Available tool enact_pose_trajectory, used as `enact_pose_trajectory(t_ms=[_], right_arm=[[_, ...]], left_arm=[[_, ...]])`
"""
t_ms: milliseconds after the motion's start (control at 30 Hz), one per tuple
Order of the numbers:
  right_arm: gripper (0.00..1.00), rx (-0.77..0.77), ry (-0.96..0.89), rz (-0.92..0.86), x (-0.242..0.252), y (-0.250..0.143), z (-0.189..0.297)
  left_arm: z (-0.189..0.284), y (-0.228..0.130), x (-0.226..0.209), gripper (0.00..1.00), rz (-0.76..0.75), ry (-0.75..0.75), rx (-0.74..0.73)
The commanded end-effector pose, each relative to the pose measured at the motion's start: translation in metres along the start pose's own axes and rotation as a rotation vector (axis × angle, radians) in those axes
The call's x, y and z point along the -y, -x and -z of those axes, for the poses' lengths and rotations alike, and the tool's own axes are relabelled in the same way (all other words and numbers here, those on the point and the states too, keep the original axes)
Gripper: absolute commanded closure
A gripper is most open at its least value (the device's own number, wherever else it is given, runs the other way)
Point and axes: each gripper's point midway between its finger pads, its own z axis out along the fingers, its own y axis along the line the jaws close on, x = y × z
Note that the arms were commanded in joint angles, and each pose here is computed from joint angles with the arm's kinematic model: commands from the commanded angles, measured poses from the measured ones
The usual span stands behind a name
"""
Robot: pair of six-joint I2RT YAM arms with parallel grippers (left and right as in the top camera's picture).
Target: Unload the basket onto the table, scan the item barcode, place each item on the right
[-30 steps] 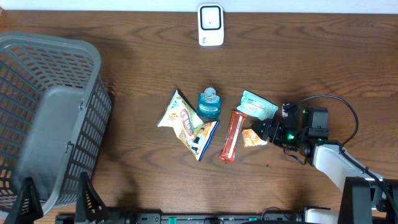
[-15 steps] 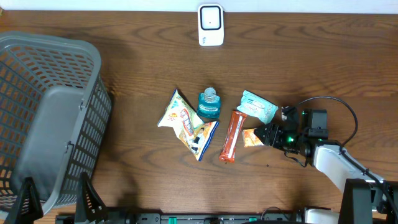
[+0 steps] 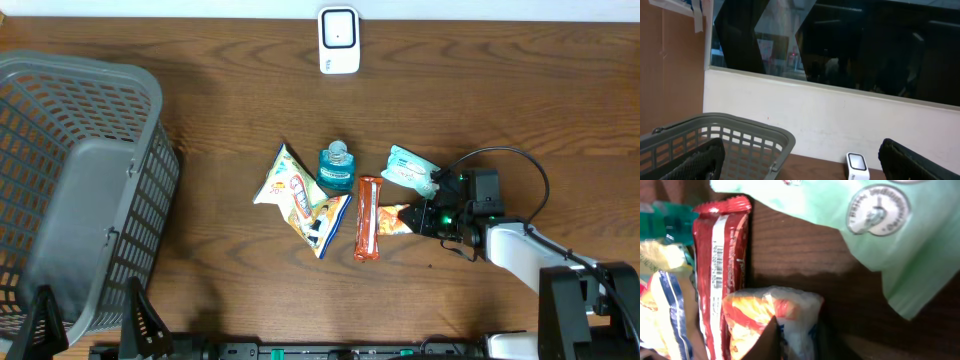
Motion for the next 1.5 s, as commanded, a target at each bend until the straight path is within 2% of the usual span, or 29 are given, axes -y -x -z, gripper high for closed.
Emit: enact_pose_trajectory(t_ms=[0,167,300,467,567,667,900,1067,1267,1467], right_arm=[[0.99,-0.112,-0.226,-0.123,0.060,-0.051,-0.012],[0.99,-0.100,-0.108,-0.086,0.037,-0.042,-0.011],[0.99,-0.062,0.091,-0.088,-0.001,-0.026,0.007],[0.99,-0.044,0.382,-0.369,-0.052,-0.008,0.060],[0.99,-0.078,0.540,-0.464,-0.081,-0.006,0.092],[0.99,-0.097,0.603,-0.519,-0.099,-0.007,0.112],[0.99,-0.048,0.648,-0.499,-0.119,-0.008,0.139],[0.99,-0.028,0.657,-0.470,-0.123,-0.008,0.145],[0.99,-0.030,0.656,-0.474,-0.123,-0.009,0.145],[0.99,-0.026,0.653,-0.475,-0.122,-0.008,0.144]], left_arm=[[0.001,0.004,-0.002,0.02,-0.004,0.012,0.016],[0.001,0.004,-0.002,0.02,-0.004,0.012,0.017],[0.001,0.004,-0.002,0.02,-0.004,0.012,0.016],[0.001,0.005,-0.002,0.02,-0.003,0.011,0.022],[0.001,0.010,-0.001,0.02,-0.001,0.008,0.041],[0.001,0.013,-0.001,0.02,0.000,0.007,0.056],[-0.003,0.006,0.005,0.02,0.010,-0.028,0.037],[-0.019,-0.022,0.031,0.02,0.010,-0.182,-0.023],[-0.048,-0.083,0.025,0.02,0.043,-0.169,-0.136],[-0.068,-0.145,0.017,0.02,0.164,-0.132,-0.245]])
